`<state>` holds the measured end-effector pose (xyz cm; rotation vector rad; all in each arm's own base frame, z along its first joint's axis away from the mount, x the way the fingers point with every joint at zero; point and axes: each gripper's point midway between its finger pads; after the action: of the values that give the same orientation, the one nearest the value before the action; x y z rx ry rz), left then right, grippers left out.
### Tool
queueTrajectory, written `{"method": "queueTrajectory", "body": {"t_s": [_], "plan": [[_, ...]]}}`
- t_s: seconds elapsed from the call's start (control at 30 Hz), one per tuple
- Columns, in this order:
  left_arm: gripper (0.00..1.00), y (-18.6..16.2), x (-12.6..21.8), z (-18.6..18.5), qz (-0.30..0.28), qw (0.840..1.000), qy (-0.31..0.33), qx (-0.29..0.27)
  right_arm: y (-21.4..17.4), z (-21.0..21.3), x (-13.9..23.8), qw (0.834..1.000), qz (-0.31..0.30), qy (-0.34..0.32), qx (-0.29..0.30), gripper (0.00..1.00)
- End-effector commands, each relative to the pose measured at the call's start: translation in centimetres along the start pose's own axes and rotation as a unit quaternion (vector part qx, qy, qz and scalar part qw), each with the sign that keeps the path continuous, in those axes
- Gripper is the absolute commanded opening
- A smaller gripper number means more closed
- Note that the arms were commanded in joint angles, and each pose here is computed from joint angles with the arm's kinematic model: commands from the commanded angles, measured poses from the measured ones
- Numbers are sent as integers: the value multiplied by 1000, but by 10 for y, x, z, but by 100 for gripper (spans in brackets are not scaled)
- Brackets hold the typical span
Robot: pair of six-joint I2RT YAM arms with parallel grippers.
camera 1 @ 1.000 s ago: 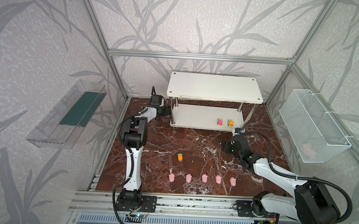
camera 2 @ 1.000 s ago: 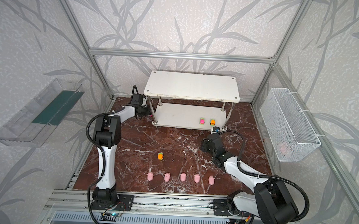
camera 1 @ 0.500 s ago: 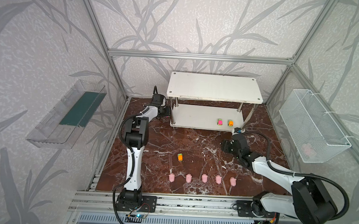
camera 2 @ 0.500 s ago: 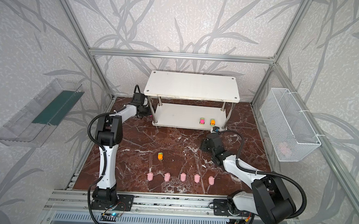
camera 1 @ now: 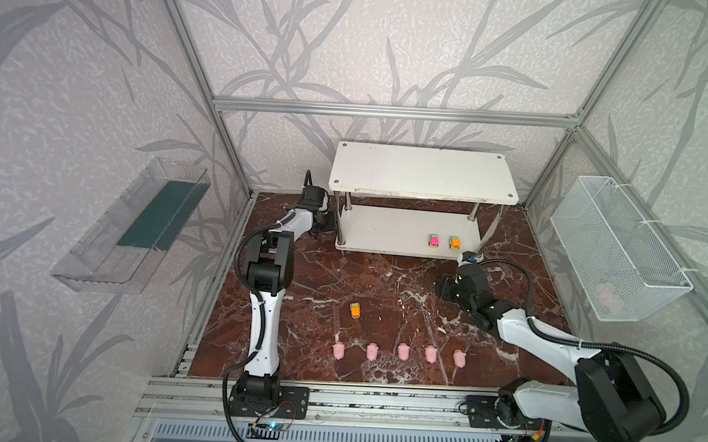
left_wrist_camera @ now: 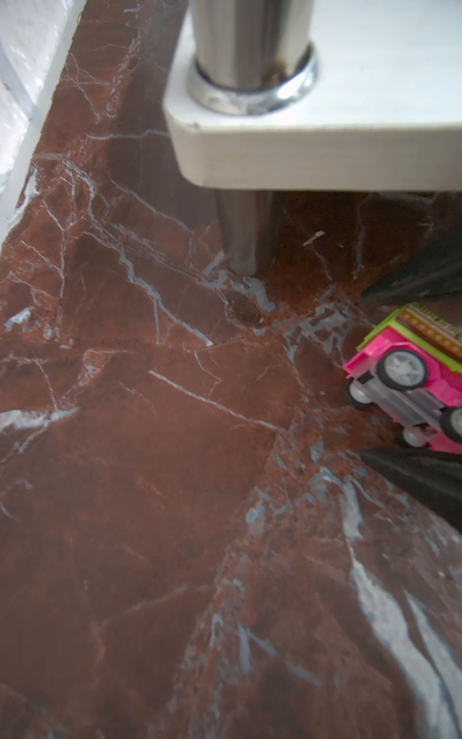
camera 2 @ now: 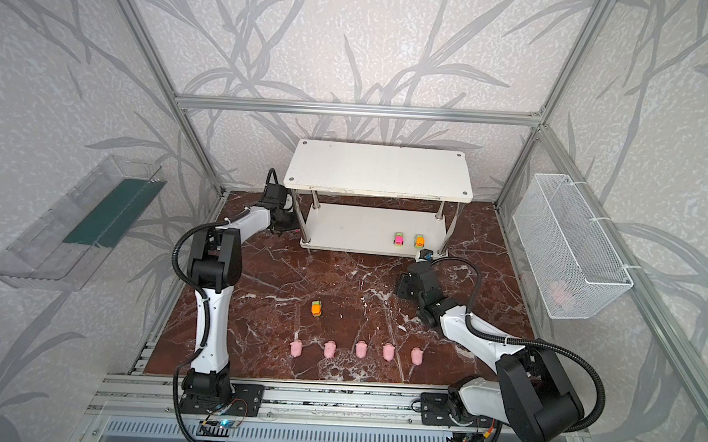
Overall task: Place and organize the plastic toys onto the shelf
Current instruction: 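Lift the flatbed truck with the left gripper away from the shelf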
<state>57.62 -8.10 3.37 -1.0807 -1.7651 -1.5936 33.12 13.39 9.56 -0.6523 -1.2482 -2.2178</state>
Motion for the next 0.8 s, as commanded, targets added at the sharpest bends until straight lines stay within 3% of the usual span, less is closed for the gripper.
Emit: {"method": "queueTrajectory", "body": {"t_s": [0.0,0.47,0.77], "plan": [[47,-54,3,2,88,996,16,15,16,12,7,1000,-20,19,-7,63],[48,-124,51,2,102,988,35,107,13,17,12,999,-15,40,-11,63],[48,-165,107,-9,88,986,42,135,9,17,21,998,-9,54,-9,63]]}}
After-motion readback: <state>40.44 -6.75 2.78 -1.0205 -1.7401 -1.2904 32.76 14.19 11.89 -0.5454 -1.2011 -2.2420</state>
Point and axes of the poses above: each gripper's point midway between its finger pads, its own x axis back along the fingers, its own z axis along the line the jaws close on, y = z × x, and after that the axes turned 11 degrees about -x, right-handed
